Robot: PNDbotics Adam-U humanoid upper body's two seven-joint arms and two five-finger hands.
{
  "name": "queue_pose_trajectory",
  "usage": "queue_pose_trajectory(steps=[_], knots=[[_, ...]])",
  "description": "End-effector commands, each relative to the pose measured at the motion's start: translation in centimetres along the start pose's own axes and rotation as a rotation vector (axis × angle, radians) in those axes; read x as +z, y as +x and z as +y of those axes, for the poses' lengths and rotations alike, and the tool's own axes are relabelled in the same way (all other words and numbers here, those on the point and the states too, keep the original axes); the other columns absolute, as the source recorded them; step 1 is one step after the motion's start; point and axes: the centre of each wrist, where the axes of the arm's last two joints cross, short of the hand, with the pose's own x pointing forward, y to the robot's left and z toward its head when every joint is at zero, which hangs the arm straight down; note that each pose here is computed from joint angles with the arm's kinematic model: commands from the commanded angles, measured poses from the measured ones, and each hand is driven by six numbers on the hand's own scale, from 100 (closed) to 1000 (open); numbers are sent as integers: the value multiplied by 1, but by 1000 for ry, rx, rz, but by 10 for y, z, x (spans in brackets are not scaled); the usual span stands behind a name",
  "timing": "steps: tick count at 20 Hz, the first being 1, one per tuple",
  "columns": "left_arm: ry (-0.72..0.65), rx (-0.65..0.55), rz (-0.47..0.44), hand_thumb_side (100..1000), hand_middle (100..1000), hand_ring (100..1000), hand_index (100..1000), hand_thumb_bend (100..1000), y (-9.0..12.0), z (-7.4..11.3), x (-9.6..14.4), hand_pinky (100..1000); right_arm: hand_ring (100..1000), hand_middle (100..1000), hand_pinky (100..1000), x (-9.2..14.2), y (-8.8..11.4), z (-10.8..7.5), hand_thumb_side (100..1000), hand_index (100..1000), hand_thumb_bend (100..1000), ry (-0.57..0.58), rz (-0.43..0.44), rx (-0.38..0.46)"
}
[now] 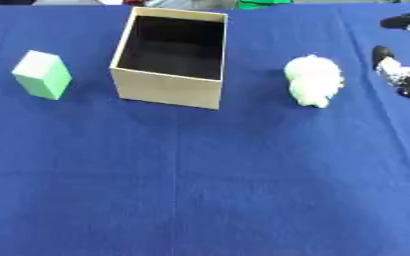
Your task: Pick up objects on the table and place them in the box.
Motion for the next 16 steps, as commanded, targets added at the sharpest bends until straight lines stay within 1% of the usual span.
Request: queue_pose_trajectory(steps=[1, 10, 13, 16], knots=[[-14, 14, -29, 988, 647, 676, 798, 283, 7, -1, -6, 779, 963, 895, 913, -4, 9, -13, 1000, 967, 100, -17, -36, 17], [-24, 17, -22, 991, 646, 676, 798, 283, 7, -2, -5, 779, 960, 891, 916, -30, 27, -30, 1000, 970, 100, -81, -102, -24], [-25, 15, -20, 991, 646, 676, 798, 281, 7, -2, -5, 779, 962, 894, 917, -39, 30, -31, 1000, 976, 100, -72, -118, -26], [-25, 14, -18, 992, 646, 676, 798, 280, 6, -1, -5, 779, 963, 895, 918, -47, 30, -27, 1000, 977, 100, -49, -125, -22]])
